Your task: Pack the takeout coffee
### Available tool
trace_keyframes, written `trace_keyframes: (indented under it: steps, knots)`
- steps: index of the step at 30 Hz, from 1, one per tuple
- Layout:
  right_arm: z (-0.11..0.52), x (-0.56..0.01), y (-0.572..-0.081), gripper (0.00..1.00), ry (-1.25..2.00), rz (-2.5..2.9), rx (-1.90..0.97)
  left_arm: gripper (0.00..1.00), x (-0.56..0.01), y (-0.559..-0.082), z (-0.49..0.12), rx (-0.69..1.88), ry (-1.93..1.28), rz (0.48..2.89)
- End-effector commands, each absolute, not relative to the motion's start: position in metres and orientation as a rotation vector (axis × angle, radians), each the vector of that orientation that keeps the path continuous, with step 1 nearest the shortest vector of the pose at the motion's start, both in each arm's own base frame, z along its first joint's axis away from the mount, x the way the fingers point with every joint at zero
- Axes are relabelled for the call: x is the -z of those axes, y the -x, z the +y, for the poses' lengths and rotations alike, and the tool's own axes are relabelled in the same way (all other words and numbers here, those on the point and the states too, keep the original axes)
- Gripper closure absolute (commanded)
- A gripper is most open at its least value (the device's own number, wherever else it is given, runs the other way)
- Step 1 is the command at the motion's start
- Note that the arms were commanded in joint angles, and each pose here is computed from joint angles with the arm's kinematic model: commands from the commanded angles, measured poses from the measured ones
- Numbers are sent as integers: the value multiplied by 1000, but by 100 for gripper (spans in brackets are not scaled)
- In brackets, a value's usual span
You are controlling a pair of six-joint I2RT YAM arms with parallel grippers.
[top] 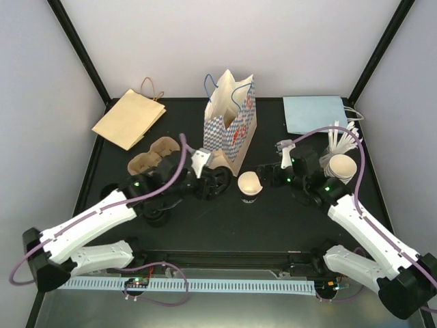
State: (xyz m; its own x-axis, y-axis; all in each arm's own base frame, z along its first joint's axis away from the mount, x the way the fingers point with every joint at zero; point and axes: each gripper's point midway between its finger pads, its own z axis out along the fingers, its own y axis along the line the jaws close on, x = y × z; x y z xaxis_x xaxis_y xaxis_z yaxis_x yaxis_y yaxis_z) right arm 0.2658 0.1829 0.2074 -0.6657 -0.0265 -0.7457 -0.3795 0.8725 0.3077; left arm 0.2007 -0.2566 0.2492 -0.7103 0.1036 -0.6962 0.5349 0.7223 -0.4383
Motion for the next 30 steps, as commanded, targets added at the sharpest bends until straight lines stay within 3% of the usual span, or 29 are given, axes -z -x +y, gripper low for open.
trace_keyframes:
  steps: [1,9,14,30]
  knots:
    - [178,-200,-252,0,277,2285,-671,40,-281,-205,-312,849,-702,2014]
    - [152,-205,-246,0,180,2264,-586,40,-252,-215,-366,672,-912,2032]
    - [144,-204,-244,0,119,2251,-568,36,-235,-223,-371,589,-982,2032]
    - [114,-191,-247,0,-127,2240,-470,36,-195,-243,-385,452,-1038,2072]
